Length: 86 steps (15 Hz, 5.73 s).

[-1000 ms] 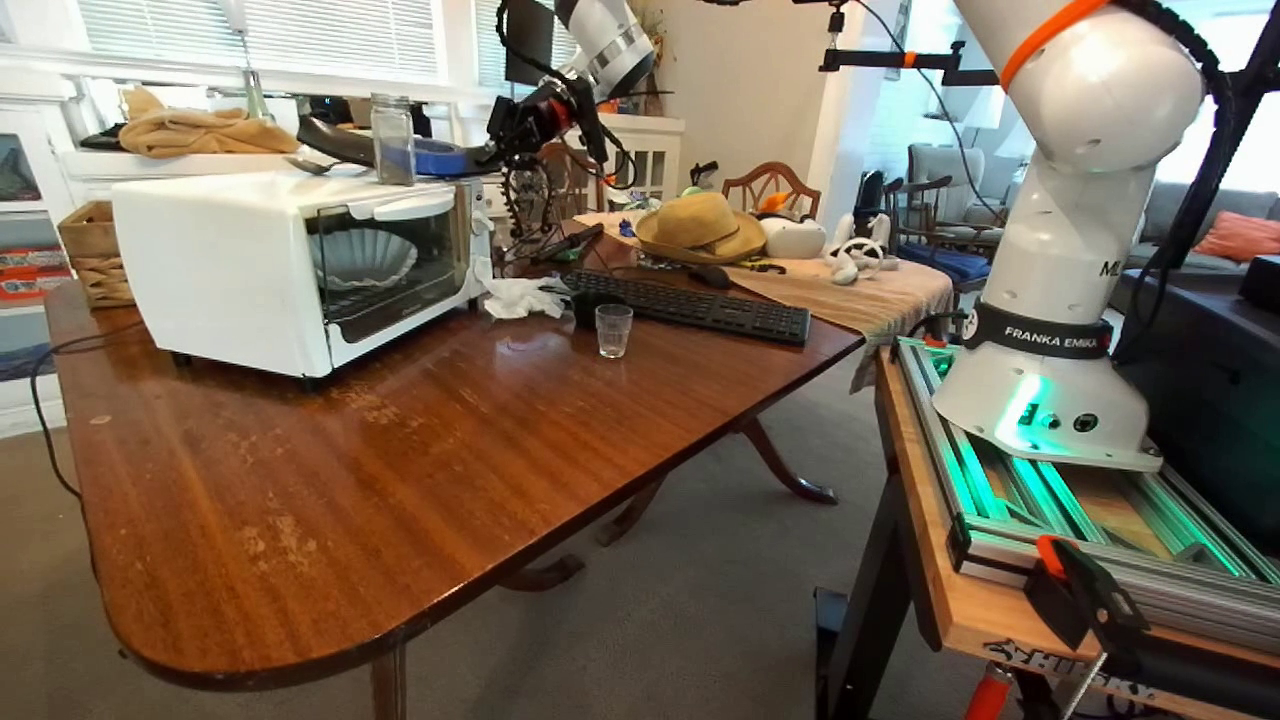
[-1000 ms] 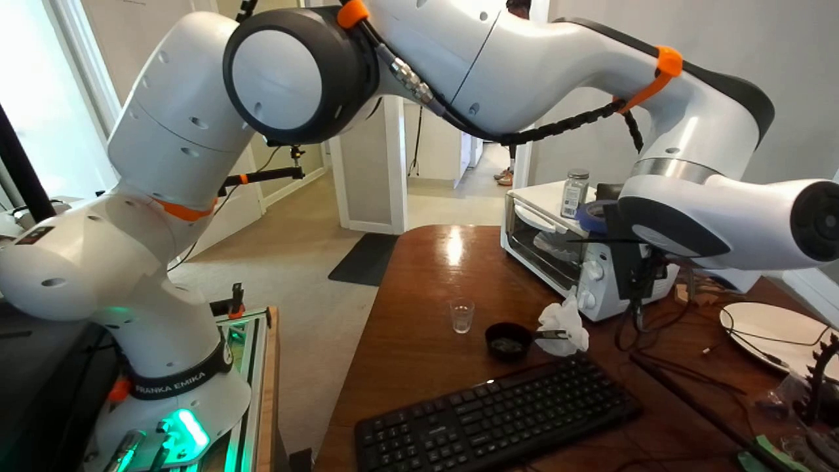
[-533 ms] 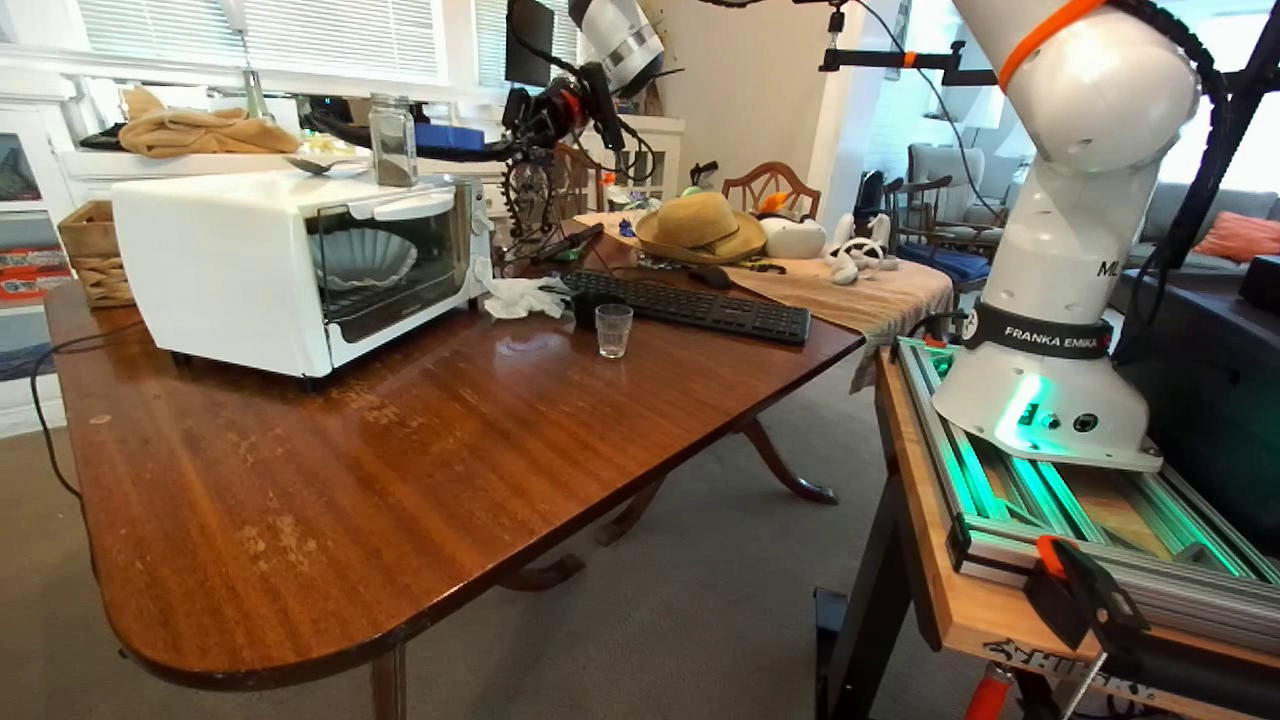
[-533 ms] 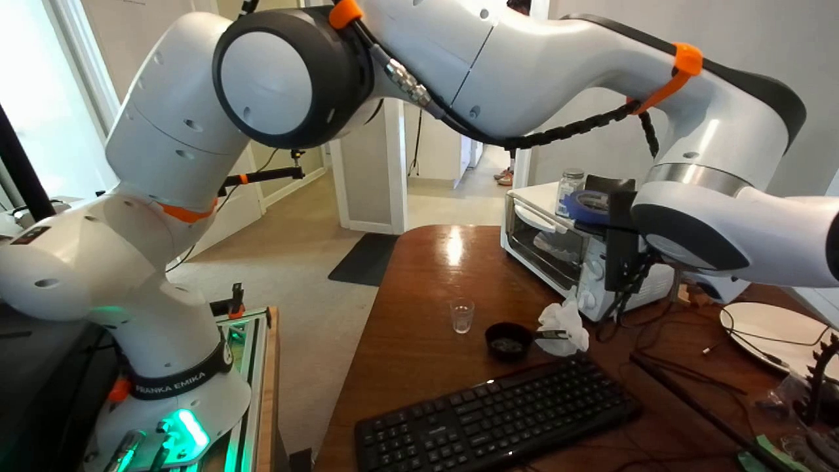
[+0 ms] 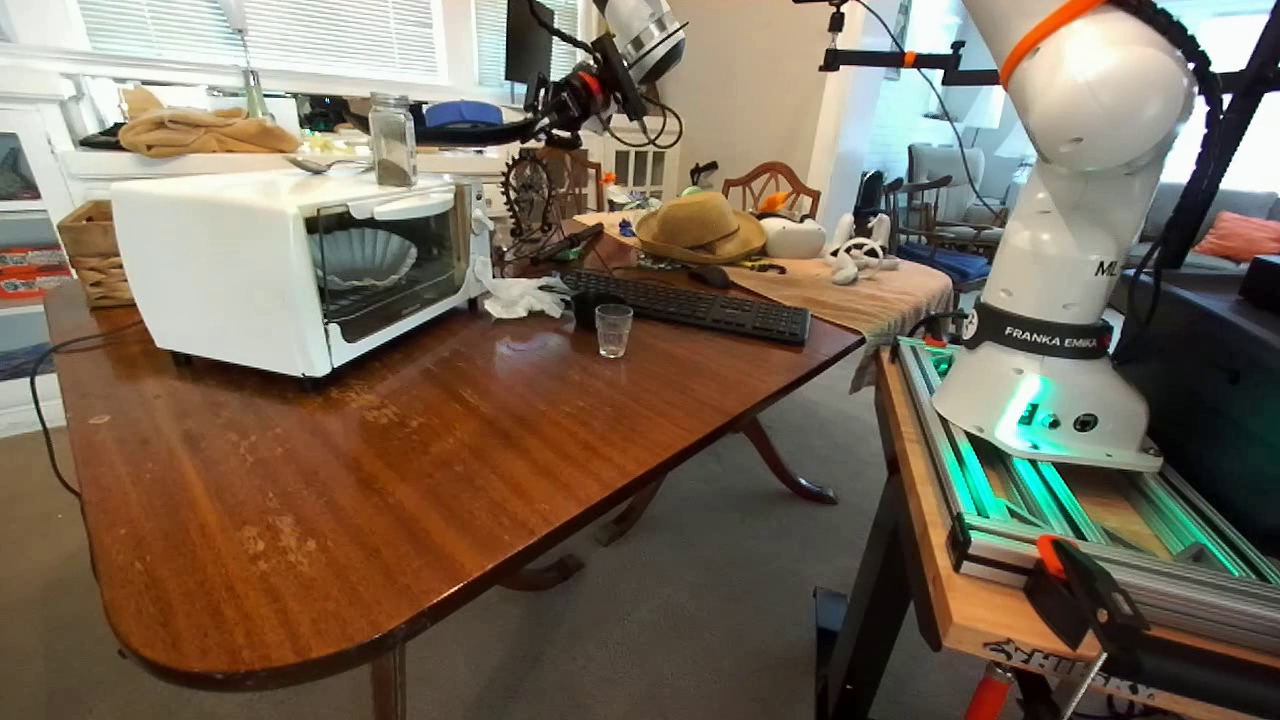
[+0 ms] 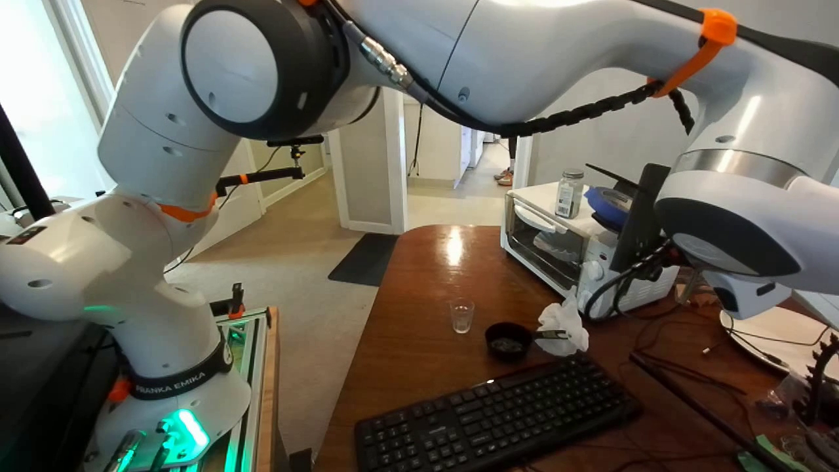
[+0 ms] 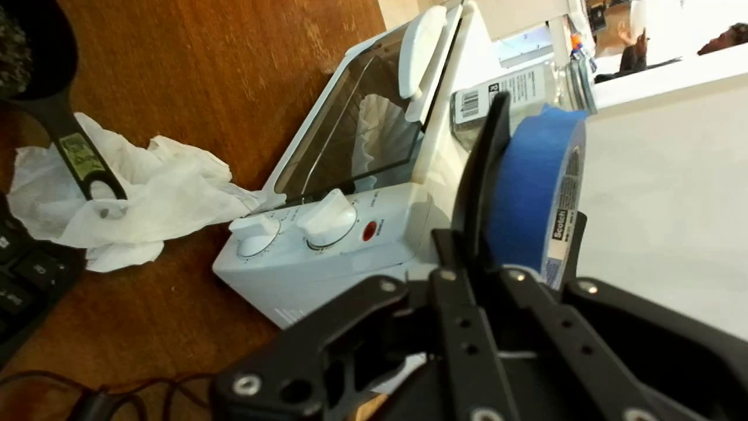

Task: Pick up the black object from the top of the oven and put it on the table

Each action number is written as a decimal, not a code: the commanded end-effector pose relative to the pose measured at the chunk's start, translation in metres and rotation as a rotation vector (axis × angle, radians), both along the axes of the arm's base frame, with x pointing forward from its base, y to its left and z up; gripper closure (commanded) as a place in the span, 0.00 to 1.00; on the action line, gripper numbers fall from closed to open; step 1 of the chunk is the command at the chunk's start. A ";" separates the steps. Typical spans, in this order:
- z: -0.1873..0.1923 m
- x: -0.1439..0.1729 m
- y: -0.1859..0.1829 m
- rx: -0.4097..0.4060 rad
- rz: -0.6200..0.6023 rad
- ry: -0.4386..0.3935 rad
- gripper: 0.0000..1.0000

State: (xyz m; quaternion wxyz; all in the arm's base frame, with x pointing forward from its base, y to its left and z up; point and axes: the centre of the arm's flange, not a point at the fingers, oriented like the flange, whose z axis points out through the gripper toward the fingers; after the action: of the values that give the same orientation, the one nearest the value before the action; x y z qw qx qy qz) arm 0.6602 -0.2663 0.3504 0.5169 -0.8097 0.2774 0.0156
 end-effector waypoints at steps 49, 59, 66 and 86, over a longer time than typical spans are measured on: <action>-0.030 -0.319 0.114 -0.440 -0.772 -0.105 0.98; -0.053 -0.364 0.147 -0.368 -0.746 -0.167 0.98; -0.065 -0.374 0.167 -0.294 -0.858 -0.115 0.98; -0.094 -0.360 0.263 -0.338 -0.395 -0.081 0.98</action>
State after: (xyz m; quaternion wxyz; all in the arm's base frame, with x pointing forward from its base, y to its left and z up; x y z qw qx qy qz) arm 0.3542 0.0145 0.2537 0.3820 -0.7868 0.4491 -0.1824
